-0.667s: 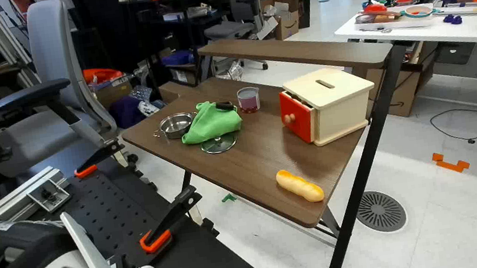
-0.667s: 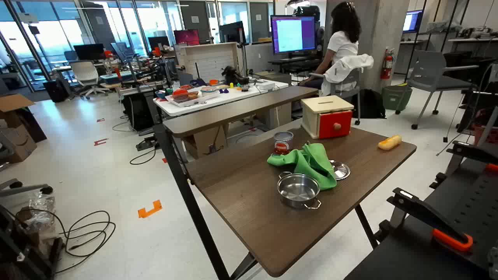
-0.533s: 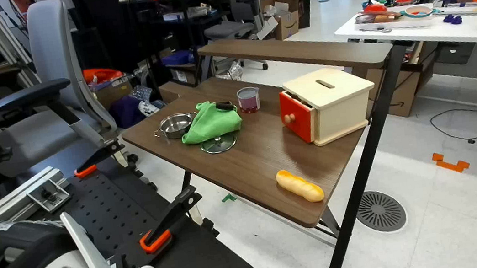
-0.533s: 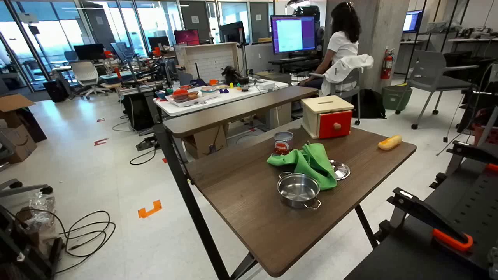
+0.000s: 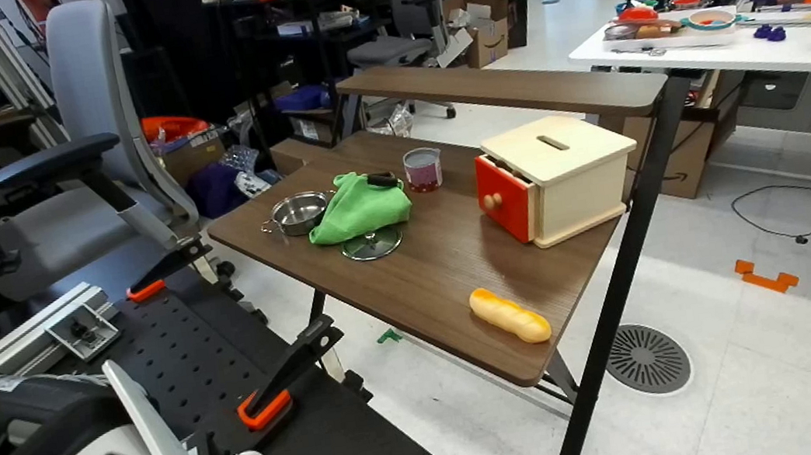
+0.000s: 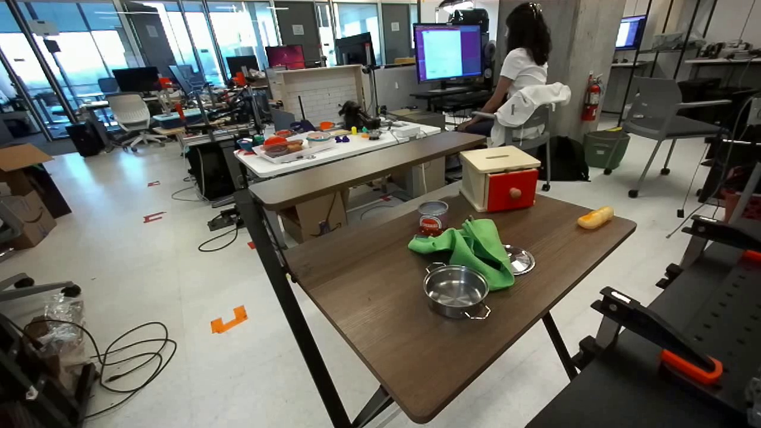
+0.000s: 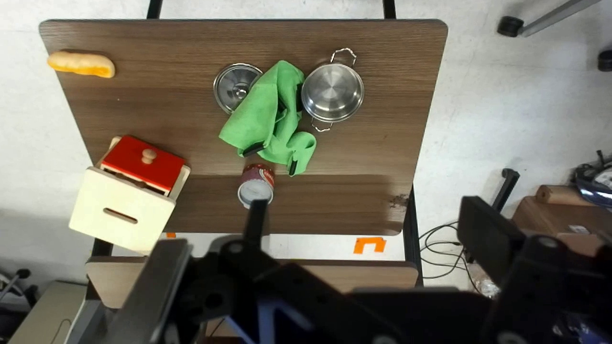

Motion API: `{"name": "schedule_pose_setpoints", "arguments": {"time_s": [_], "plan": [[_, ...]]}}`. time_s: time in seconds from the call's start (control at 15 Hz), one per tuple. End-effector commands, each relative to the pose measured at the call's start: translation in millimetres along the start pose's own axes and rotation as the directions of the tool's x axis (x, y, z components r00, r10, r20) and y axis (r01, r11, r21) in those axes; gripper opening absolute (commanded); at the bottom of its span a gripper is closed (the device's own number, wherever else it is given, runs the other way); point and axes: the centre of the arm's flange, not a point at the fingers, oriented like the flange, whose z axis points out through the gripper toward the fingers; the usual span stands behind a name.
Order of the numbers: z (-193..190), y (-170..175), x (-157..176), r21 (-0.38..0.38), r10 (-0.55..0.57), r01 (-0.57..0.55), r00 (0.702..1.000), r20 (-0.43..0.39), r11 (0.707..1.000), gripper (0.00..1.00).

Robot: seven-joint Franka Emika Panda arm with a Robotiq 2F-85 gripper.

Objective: Move the green towel to the left

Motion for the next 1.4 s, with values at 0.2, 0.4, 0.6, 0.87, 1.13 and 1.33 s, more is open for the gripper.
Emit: {"name": "schedule_pose_setpoints", "arguments": {"time_s": [0.2,0.4,0.6,0.87,1.13,1.33], "plan": [[132,-39,17,0.064,-0.01,0.005,0.998,0.07,0.998,1.0],[191,-49,28,0.079,-0.009,-0.002,0.991,0.13,0.997,1.0],[244,-52,40,0.044,-0.002,-0.006,0.984,0.181,0.999,1.0],[258,-33,27,0.036,0.017,-0.026,0.973,0.231,0.999,1.0],[276,-33,37,0.039,0.026,-0.037,0.969,0.246,0.999,1.0],[279,-38,36,0.023,0.07,-0.076,0.982,0.177,0.997,1.0]]}}
